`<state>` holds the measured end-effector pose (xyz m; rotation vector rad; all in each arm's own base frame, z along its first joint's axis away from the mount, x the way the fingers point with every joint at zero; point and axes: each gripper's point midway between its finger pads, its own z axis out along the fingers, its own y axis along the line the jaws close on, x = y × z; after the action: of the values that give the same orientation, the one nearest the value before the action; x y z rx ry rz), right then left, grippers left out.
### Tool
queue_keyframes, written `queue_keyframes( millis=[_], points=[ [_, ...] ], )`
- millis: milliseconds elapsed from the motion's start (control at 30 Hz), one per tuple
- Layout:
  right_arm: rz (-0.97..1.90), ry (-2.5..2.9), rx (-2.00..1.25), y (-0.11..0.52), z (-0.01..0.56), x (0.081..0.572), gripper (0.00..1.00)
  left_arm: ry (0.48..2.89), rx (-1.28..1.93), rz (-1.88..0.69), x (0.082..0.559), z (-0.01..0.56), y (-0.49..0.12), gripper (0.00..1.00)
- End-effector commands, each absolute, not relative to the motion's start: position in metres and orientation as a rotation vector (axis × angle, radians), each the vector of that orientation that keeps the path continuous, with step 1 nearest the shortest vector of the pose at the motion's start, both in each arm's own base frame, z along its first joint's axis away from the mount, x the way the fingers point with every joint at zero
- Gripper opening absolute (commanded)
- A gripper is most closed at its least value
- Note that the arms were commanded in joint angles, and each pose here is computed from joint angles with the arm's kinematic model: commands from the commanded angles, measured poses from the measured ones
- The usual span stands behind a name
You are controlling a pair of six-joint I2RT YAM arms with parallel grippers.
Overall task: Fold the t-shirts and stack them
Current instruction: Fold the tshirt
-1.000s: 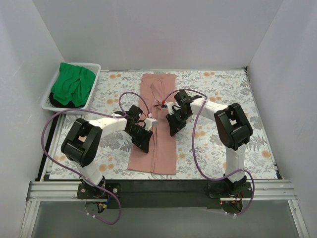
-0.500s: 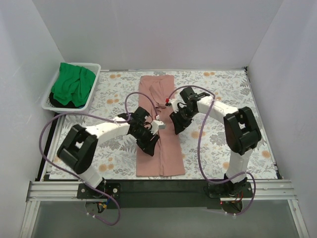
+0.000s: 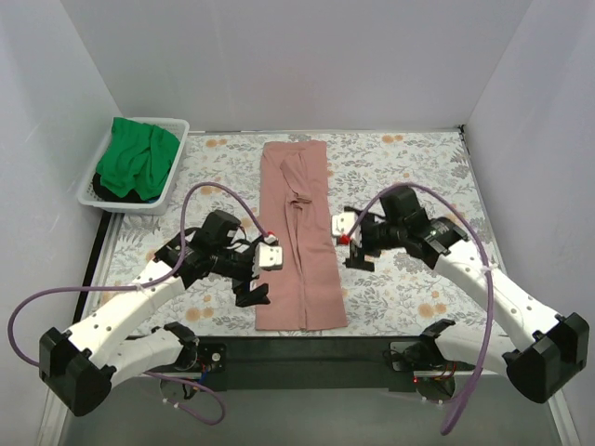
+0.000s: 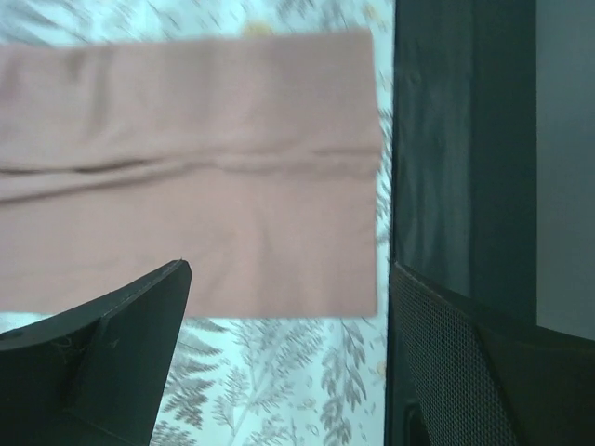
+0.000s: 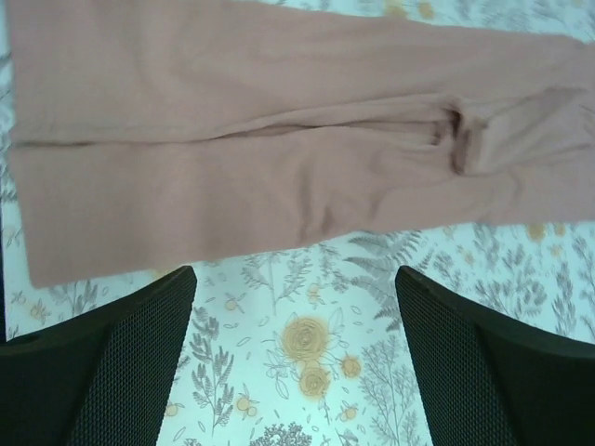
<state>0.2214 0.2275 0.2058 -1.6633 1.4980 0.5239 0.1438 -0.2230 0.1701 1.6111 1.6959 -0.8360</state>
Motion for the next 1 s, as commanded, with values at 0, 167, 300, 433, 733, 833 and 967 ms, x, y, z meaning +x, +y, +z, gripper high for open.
queue_keyframes(
  millis=[0, 167, 300, 433, 733, 833, 967],
  points=[
    [0.515, 1.318, -1.894, 0.232, 0.164, 0.181, 0.89, 1.683, 1.858, -0.867, 0.109, 0.125, -0.196, 0.82],
    [0.476, 1.193, -2.126, 0.230, 0.104, 0.134, 0.67, 1.541, 2.041, -0.793, 0.096, 0.087, -0.176, 0.66],
    [0.452, 1.131, -2.215, 0.231, 0.069, 0.113, 0.55, 1.472, 2.125, -0.756, 0.088, 0.066, -0.168, 0.53],
    [0.455, 1.027, -2.275, 0.234, 0.050, 0.091, 0.53, 1.438, 2.195, -0.736, 0.081, 0.049, -0.163, 0.53],
    [0.426, 0.985, -2.328, 0.229, 0.029, 0.079, 0.45, 1.430, 2.220, -0.728, 0.066, 0.033, -0.179, 0.46],
    [0.406, 0.995, -2.348, 0.222, 0.021, 0.079, 0.40, 1.431, 2.206, -0.717, 0.067, 0.032, -0.189, 0.44],
    [0.390, 0.998, -2.351, 0.218, 0.017, 0.080, 0.38, 1.413, 2.211, -0.678, 0.070, 0.028, -0.195, 0.42]
  ],
)
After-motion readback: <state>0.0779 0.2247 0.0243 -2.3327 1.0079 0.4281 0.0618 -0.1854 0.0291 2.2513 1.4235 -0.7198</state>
